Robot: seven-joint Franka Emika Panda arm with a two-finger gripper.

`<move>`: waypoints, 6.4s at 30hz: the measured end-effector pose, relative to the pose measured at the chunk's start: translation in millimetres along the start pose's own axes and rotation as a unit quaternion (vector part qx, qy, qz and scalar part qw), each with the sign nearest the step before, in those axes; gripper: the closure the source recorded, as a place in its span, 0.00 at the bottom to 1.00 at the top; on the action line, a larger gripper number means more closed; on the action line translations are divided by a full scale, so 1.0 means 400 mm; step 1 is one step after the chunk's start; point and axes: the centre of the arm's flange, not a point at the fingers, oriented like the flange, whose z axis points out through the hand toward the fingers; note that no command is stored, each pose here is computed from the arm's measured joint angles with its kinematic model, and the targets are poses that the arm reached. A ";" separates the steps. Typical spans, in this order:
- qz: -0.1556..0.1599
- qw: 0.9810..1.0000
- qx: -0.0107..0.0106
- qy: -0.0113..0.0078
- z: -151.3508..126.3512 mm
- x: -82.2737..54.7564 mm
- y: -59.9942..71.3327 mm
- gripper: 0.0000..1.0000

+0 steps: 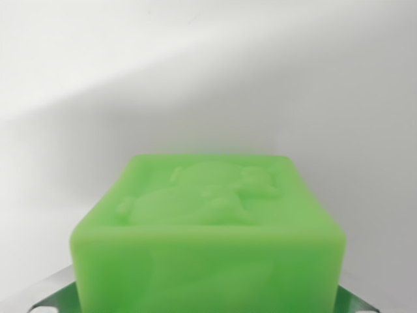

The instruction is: Stack cube

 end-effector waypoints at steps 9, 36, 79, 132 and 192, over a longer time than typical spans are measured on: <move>0.000 1.000 0.001 0.000 -0.038 0.000 0.000 1.00; 0.000 1.000 0.004 0.001 -0.220 0.002 0.000 1.00; 0.036 0.999 0.000 -0.002 -0.280 -0.181 -0.014 1.00; 0.087 0.996 0.003 -0.001 -0.337 -0.434 -0.035 1.00; 0.140 0.990 0.002 0.001 -0.402 -0.718 -0.060 1.00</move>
